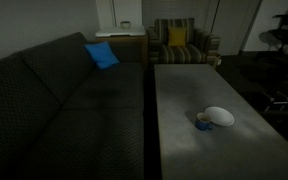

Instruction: Lift the blue cup and position it on the plate

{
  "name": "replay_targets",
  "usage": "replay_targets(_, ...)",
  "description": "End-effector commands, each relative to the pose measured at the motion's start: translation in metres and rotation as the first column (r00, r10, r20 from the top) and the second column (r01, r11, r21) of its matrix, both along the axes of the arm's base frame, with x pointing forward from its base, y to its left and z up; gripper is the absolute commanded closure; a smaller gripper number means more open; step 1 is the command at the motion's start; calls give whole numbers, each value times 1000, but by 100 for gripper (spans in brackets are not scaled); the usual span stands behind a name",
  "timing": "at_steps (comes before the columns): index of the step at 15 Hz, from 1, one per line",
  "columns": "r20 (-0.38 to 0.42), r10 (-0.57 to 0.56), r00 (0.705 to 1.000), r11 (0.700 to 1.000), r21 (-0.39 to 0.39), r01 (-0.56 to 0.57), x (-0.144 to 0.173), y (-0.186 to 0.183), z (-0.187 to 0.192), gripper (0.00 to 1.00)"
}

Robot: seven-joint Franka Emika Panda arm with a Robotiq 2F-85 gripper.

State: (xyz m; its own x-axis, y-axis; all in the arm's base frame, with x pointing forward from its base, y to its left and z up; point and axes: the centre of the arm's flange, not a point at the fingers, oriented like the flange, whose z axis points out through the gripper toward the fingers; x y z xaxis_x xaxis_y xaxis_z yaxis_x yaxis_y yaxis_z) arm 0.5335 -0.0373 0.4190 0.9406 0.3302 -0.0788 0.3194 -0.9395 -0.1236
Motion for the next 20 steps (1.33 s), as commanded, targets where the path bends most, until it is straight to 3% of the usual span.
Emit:
replay_targets(1, 32, -10, 999, 1000, 4, 10, -5, 14, -7, 0)
replay_targets(6, 180, -39, 983, 995, 95, 22, 12, 59, -36, 0)
replay_targets(8, 196, -38, 980, 994, 112, 16, 25, 72, -55, 0)
replay_targets(10, 190, -40, 981, 991, 133, 15, 36, 79, -75, 0)
replay_targets(14, 100, 6, 995, 986, 167, -23, 58, 83, -114, 0)
replay_targets(15, 30, 85, 996, 978, 191, -89, 66, 78, -122, 0)
replay_targets(16, 93, 14, 996, 988, 151, -28, 40, 86, -111, 0)
replay_targets(19, 46, 66, 997, 982, 172, -73, 52, 82, -127, 0)
replay_targets(20, 74, 175, 982, 961, 204, -187, 40, 86, -121, 0)
